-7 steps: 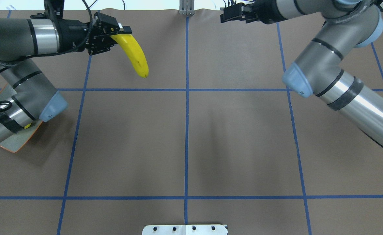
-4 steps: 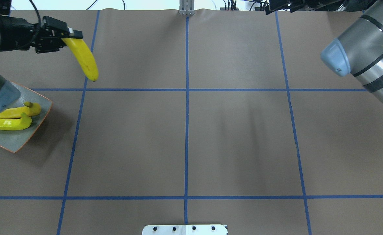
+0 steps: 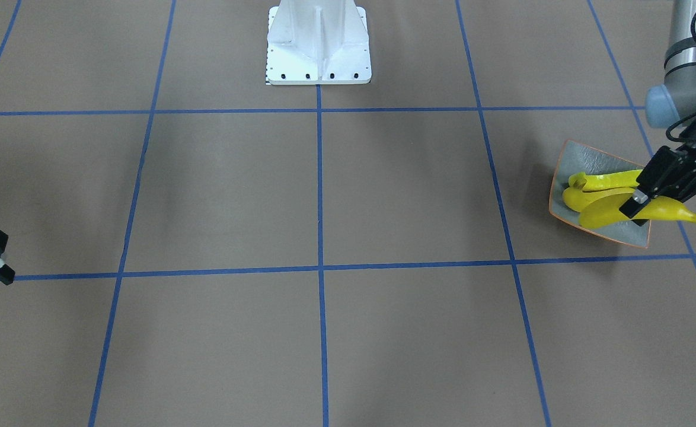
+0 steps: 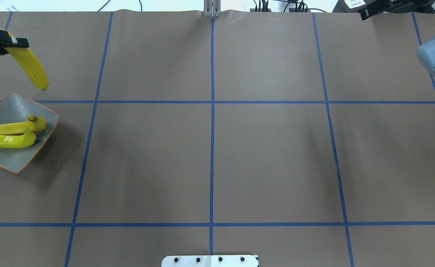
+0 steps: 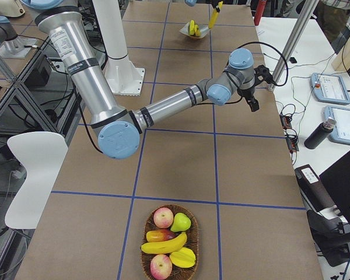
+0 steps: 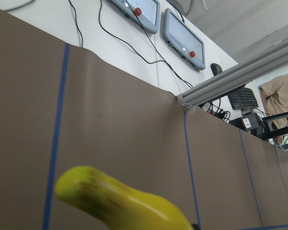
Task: Transfer all bananas from basket to plate
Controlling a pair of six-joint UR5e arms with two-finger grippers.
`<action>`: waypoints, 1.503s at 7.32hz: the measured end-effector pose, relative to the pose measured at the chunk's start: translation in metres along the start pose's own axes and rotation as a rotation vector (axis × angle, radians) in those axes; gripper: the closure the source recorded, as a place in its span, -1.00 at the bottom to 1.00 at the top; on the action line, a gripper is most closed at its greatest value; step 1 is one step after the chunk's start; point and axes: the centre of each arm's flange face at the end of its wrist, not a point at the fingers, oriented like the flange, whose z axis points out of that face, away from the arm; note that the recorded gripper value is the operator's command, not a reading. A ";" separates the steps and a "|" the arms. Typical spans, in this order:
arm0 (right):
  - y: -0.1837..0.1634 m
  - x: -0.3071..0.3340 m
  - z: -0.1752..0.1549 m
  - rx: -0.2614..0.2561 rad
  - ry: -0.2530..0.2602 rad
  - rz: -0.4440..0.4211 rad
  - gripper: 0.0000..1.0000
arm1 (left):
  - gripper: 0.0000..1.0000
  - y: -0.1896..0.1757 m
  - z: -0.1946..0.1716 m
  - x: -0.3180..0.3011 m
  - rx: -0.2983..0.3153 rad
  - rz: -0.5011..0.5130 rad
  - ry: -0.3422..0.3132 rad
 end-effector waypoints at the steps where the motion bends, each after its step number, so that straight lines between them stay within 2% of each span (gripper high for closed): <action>1: 0.005 0.009 -0.002 -0.006 0.006 -0.007 -1.00 | 1.00 0.005 -0.007 -0.021 0.027 0.033 -0.050; 2: 0.009 0.014 -0.002 -0.011 0.006 -0.009 -1.00 | 1.00 0.014 -0.013 -0.043 0.032 0.074 -0.102; 4: 0.013 0.017 -0.001 -0.015 0.006 -0.009 -1.00 | 1.00 0.040 -0.018 -0.073 -0.006 0.105 -0.167; 8: 0.019 0.019 -0.001 -0.016 0.006 -0.012 -1.00 | 1.00 0.056 -0.015 -0.071 -0.048 0.080 -0.228; 9: 0.020 0.020 -0.001 -0.016 0.006 -0.012 -1.00 | 0.09 0.064 -0.013 -0.076 -0.047 0.078 -0.246; 10: 0.020 0.020 -0.001 -0.016 0.006 -0.012 -1.00 | -0.61 0.072 -0.010 -0.080 -0.048 0.080 -0.262; 11: 0.020 0.020 -0.001 -0.017 0.006 -0.012 -1.00 | -0.86 0.077 -0.007 -0.082 -0.050 0.083 -0.269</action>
